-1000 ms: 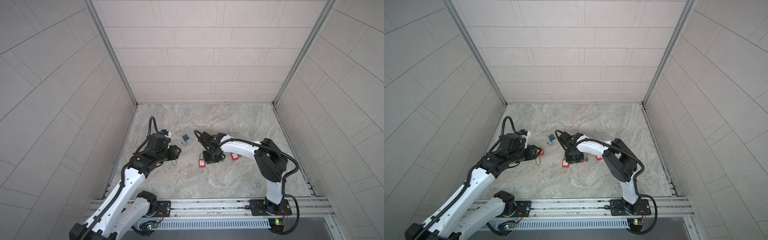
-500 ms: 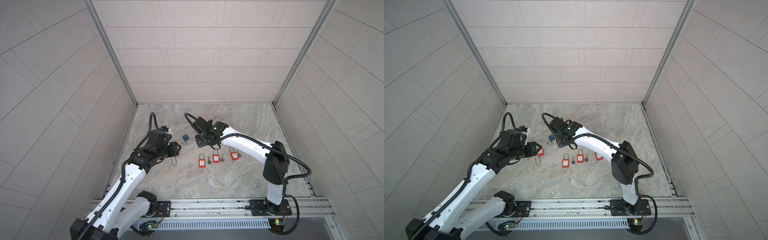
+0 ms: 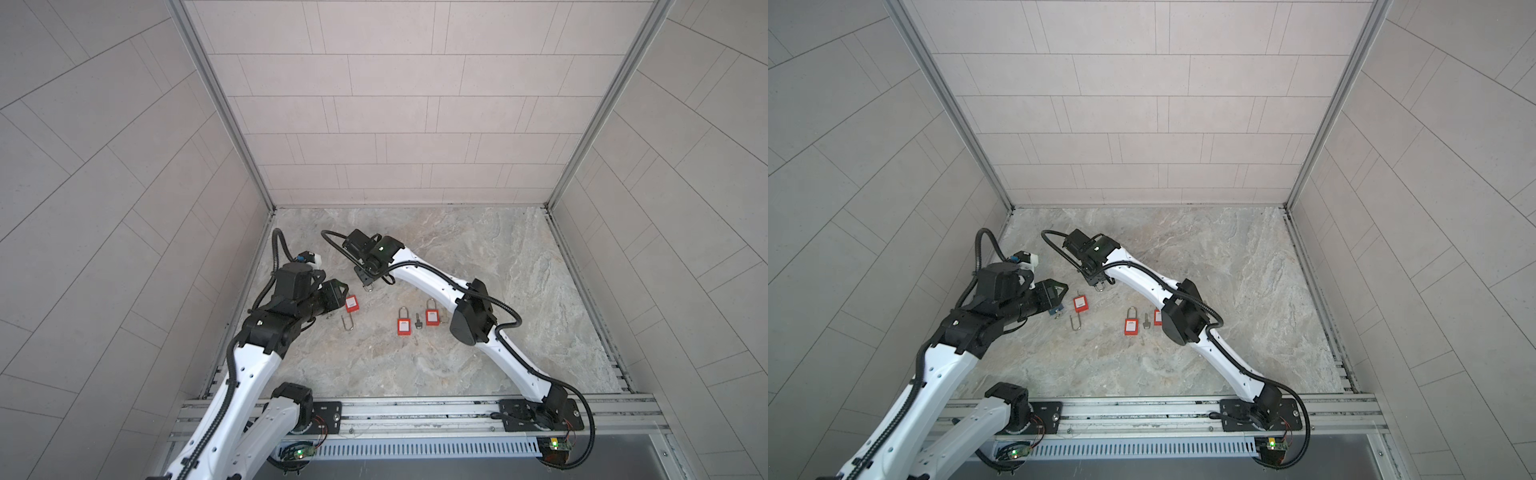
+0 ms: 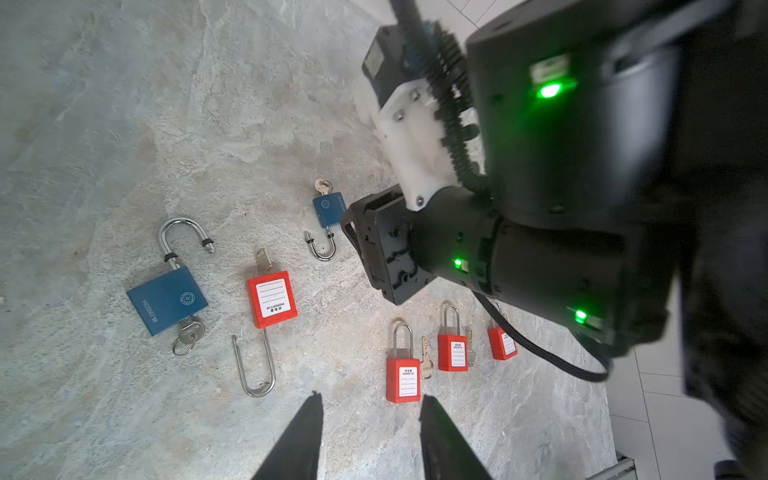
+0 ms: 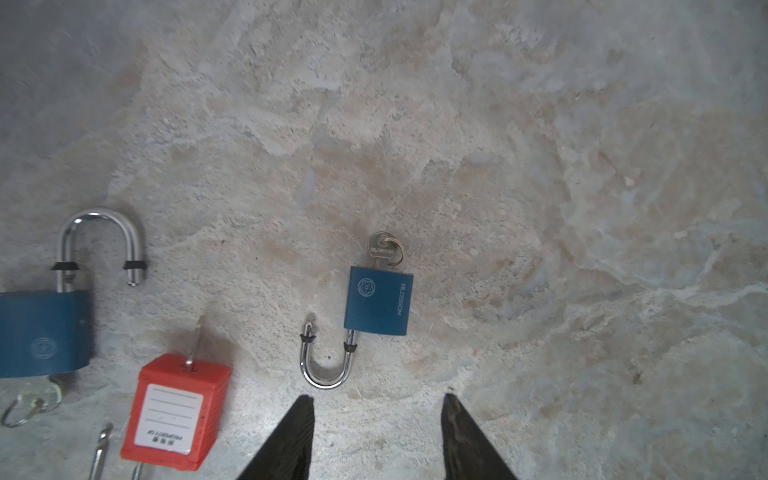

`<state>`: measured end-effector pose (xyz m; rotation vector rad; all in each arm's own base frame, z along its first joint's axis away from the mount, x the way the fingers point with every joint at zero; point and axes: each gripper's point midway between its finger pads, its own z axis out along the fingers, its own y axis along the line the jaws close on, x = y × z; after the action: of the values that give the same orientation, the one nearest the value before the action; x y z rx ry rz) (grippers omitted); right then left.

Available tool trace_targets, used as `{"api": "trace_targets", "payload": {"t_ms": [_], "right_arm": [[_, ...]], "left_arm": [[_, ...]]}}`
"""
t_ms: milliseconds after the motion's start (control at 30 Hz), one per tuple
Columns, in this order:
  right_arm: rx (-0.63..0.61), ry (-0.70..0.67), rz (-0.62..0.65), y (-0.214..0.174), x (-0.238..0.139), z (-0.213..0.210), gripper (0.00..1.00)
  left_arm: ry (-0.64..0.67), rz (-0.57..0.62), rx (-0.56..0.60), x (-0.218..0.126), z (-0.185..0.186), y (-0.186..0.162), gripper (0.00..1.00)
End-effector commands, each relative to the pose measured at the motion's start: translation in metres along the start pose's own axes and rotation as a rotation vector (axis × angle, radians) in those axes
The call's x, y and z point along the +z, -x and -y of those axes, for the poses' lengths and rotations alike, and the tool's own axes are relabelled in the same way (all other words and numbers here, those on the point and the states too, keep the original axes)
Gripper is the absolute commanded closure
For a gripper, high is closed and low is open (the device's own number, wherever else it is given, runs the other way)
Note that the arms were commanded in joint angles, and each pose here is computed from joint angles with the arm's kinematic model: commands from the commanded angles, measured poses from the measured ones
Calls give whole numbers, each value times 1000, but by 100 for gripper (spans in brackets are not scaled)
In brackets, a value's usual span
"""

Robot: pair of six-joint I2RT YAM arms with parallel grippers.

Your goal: Lock with the key

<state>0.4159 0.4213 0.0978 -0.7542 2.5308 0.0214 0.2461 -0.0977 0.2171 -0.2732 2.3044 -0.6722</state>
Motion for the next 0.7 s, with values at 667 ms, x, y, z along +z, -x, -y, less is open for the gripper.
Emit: {"api": "trace_targets", "payload": {"t_ms": [667], "right_arm": [[-27,-30,130,24,52,-5,49]], "left_arm": [[-7,33,35,-10,-14,-21,56]]}}
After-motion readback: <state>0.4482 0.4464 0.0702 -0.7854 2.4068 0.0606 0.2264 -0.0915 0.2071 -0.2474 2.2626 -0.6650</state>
